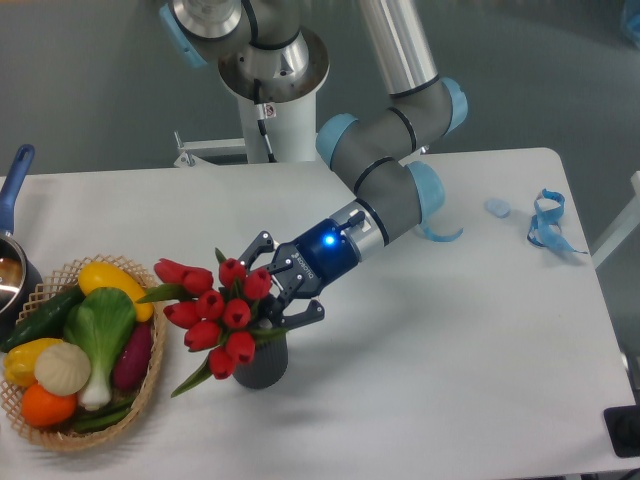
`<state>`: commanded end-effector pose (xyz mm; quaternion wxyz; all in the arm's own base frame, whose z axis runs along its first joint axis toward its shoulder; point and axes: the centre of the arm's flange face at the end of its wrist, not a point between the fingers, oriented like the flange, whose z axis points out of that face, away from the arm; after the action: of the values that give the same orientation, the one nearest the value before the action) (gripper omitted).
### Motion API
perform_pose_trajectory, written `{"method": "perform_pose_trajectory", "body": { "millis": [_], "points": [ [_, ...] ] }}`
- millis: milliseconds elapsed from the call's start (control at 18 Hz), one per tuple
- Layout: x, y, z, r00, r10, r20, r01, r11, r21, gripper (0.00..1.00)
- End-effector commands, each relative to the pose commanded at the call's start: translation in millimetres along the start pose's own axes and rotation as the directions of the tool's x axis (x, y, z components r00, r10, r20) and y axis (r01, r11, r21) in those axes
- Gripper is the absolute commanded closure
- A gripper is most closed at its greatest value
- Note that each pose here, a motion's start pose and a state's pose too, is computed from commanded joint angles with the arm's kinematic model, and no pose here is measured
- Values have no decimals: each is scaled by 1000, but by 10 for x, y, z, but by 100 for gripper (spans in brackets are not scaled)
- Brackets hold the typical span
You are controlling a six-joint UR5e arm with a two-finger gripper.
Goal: Insert the flowers into the vase
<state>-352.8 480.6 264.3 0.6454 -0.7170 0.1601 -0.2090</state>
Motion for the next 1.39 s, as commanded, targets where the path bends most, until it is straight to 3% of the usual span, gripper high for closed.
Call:
{"method": "perform_pose_trajectory", "body": {
  "millis": [111, 278, 611, 722, 833, 889, 1000, 1111, 1222, 1389],
  "points": [
    [-1, 0, -17, 1000, 3, 3, -3, 1000, -1, 7],
    [7, -42, -71, 1000, 14, 13, -14, 1000, -3, 1],
    [53, -385, -390, 989, 113, 95, -93, 977, -193, 0],
    [60, -632, -703, 970, 183, 160, -130, 947, -293, 0],
    [47, -788, -1046, 944, 240, 227, -131, 903, -410, 0],
    [56, -959, -1526, 898, 320, 300, -113, 830, -547, 0],
    [115, -1167, -1752, 868, 361, 342, -100, 800, -591, 0],
    [168, -1471, -2140, 816, 414, 403, -89, 779, -620, 0],
    [251, -1769, -2496, 760, 467, 452, -55, 739, -671, 0],
    [331, -1936, -2672, 732, 505, 457, 19, 656, -754, 0]
  ]
}}
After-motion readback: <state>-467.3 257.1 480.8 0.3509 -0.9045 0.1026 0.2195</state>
